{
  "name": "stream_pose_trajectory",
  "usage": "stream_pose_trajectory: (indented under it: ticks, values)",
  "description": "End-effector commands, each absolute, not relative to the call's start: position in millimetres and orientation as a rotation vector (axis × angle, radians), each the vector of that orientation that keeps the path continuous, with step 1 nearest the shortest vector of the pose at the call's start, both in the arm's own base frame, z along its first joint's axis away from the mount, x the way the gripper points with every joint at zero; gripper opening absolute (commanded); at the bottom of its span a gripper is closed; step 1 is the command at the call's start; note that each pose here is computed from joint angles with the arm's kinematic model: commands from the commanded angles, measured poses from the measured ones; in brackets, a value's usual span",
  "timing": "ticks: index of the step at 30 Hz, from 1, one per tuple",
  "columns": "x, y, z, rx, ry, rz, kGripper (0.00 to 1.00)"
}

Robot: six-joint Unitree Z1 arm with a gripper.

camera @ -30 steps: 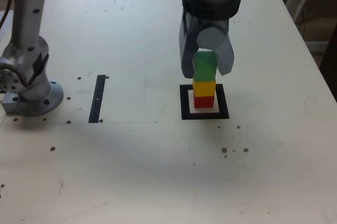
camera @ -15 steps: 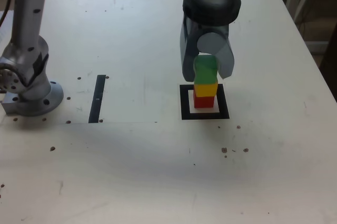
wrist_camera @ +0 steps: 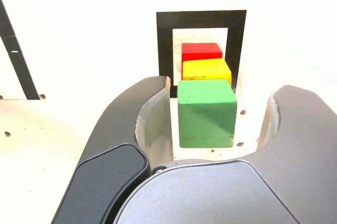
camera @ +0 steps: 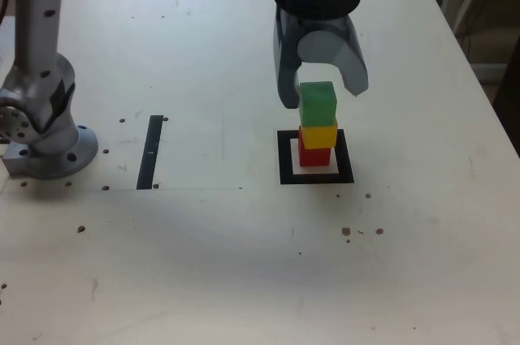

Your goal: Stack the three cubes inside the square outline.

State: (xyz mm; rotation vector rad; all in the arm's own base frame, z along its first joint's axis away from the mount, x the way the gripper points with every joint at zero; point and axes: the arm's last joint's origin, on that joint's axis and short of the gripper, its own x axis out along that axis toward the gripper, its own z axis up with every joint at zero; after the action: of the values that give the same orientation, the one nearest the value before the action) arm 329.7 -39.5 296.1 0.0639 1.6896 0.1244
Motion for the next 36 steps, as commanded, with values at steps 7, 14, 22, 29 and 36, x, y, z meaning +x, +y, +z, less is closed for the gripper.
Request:
stream_pose_trajectory:
  ticks: [7, 14, 22, 29, 36]
  values:
    - [295, -34, 325.8, 0.060, 1.655, 0.116, 0.99]
    - [238, -27, 336.9, 0.075, 1.639, 0.083, 1.00]
    - [193, -22, 319.2, 0.079, 1.667, 0.065, 1.00]
    - [148, -15, 300.3, 0.079, 1.682, 0.068, 1.00]
    - [110, -8, 266.8, 0.069, 1.687, 0.078, 1.00]
